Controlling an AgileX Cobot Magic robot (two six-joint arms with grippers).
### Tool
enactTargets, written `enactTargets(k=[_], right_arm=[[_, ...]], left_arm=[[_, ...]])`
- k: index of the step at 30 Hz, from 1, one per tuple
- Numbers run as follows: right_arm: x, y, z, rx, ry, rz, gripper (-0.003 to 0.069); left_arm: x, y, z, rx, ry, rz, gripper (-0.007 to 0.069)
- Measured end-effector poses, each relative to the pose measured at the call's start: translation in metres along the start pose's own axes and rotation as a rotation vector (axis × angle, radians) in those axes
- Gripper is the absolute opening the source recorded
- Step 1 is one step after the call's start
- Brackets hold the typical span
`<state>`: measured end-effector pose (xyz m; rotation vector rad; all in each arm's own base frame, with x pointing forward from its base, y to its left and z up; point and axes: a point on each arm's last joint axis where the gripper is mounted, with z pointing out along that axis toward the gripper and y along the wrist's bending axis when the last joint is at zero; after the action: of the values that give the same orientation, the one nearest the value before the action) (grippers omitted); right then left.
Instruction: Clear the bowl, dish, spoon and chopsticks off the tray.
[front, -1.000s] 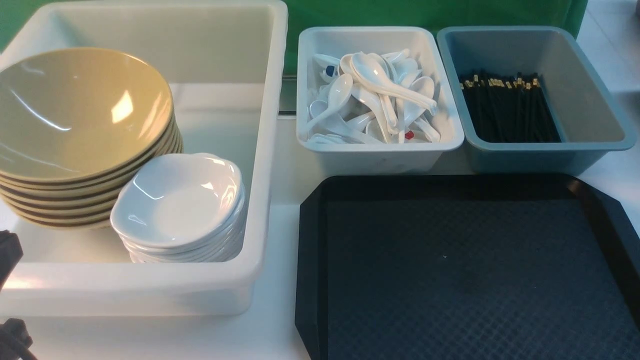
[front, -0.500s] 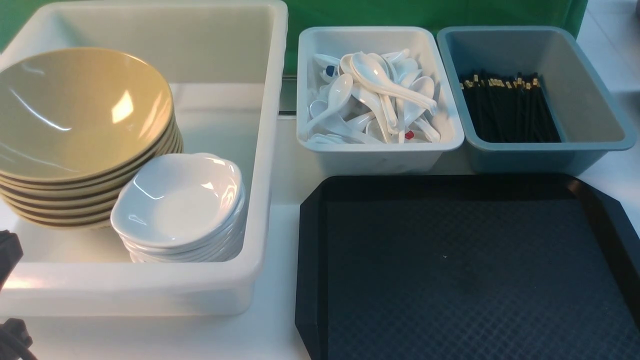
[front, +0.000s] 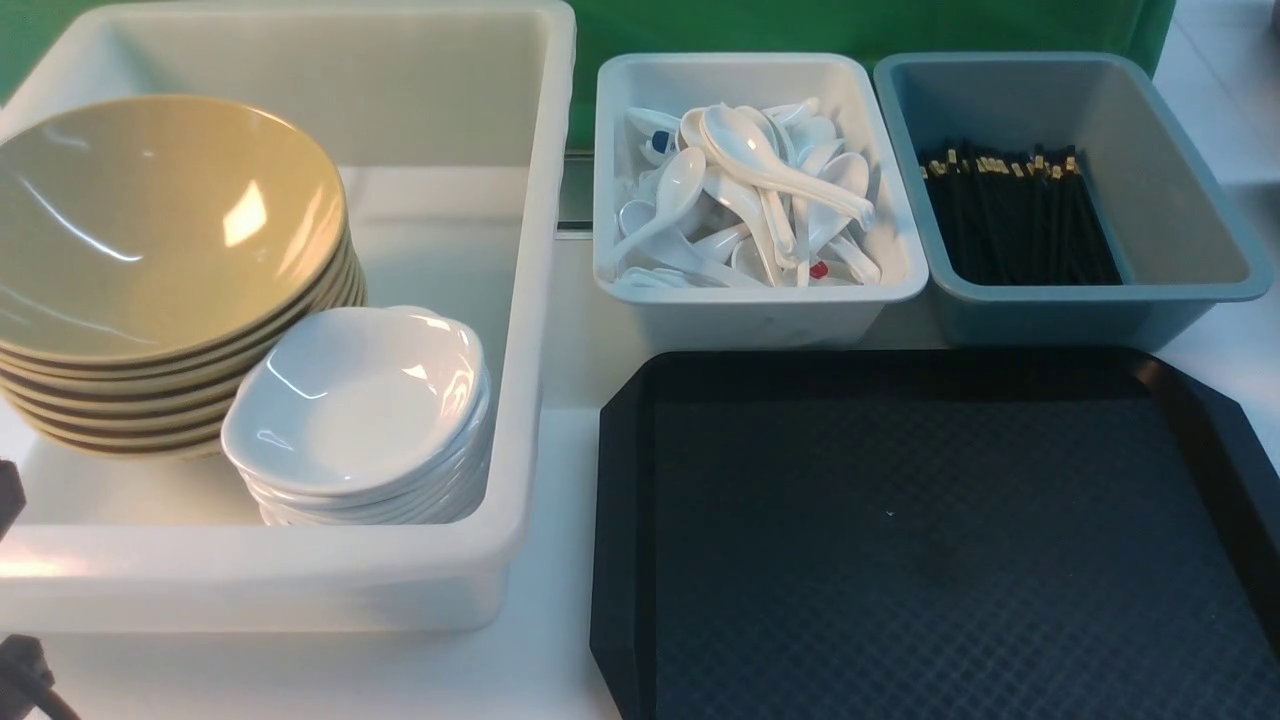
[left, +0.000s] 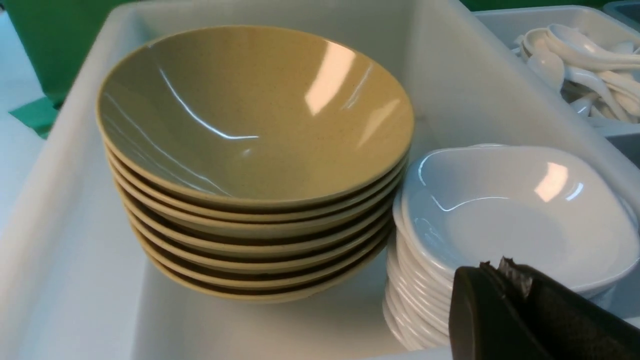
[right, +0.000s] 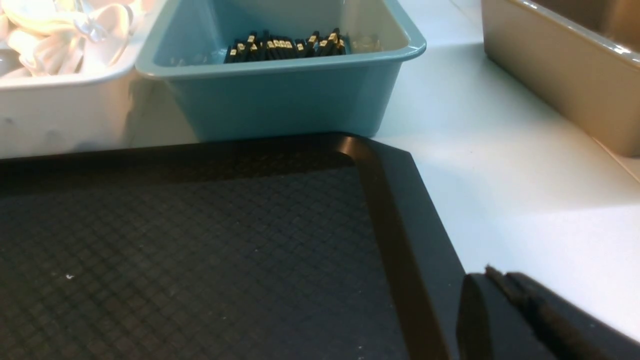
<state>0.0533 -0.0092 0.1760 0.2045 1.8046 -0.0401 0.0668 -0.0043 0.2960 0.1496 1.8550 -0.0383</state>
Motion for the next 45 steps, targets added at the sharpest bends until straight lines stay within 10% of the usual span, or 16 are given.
enactTargets(k=[31, 45], right_arm=[[0.0, 0.0, 0.0, 0.0, 0.0, 0.0, 0.0074], [0.0, 0.0, 0.0, 0.0, 0.0, 0.0, 0.0078]], left_arm=[[0.003, 0.0, 0.002, 0.0, -0.001, 0.011, -0.0011], [0.097, 0.001, 0.023, -0.149, -0.225, -0.029, -0.0011]])
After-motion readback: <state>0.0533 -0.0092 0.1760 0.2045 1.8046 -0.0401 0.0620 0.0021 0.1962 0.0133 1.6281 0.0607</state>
